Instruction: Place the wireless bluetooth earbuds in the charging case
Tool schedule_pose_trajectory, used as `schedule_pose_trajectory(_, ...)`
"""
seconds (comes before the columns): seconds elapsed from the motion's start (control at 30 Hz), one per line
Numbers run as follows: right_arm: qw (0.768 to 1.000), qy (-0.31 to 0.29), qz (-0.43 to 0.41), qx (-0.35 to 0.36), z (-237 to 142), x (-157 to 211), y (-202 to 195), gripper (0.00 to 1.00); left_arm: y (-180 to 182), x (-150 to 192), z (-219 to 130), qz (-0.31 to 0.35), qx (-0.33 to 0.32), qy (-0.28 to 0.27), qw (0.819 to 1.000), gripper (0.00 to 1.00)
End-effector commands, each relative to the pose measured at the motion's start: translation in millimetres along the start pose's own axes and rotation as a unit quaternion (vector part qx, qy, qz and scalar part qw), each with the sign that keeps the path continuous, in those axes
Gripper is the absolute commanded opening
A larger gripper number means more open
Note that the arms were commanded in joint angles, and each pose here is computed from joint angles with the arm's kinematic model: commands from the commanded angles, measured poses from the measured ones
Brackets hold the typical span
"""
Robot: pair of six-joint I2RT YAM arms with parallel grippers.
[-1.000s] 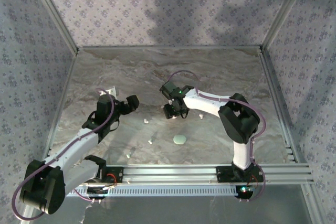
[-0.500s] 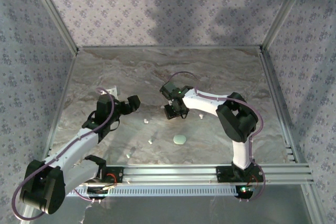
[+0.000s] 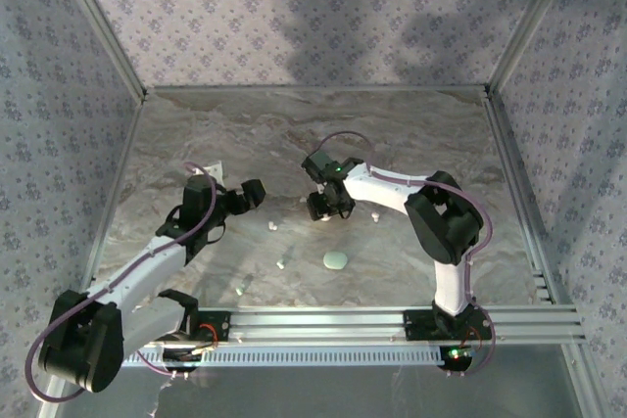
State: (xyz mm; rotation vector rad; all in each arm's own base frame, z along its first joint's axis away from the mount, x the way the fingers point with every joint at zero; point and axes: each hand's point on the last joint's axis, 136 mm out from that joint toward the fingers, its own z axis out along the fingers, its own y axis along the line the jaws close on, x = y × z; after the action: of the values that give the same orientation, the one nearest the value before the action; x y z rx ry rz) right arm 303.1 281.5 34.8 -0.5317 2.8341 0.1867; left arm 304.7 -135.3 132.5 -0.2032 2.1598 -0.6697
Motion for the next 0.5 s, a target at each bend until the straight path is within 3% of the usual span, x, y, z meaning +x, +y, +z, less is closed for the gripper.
schedule_pose_trajectory(0.0, 1.0, -0.001, 0.008, -0.009, -3.7, -3.9, 2.1, 0.58, -17.3, -15.8, -1.2, 0.01, 0.027, -0.02, 0.999, 1.0)
schedule_pose_trajectory(0.27, 1.0, 0.004, 0.01, -0.011, -0.2, -4.2, 1.7, 0.53, -16.6, -14.7, 0.2, 0.01, 0.026, -0.018, 0.999, 1.0)
schedule_pose_trajectory(0.47, 1.0, 0.003, 0.01, -0.013, -0.5, -6.5, 3.1, 0.57, -16.3, -14.8, 0.3, 0.01, 0.025, -0.018, 0.999, 1.0)
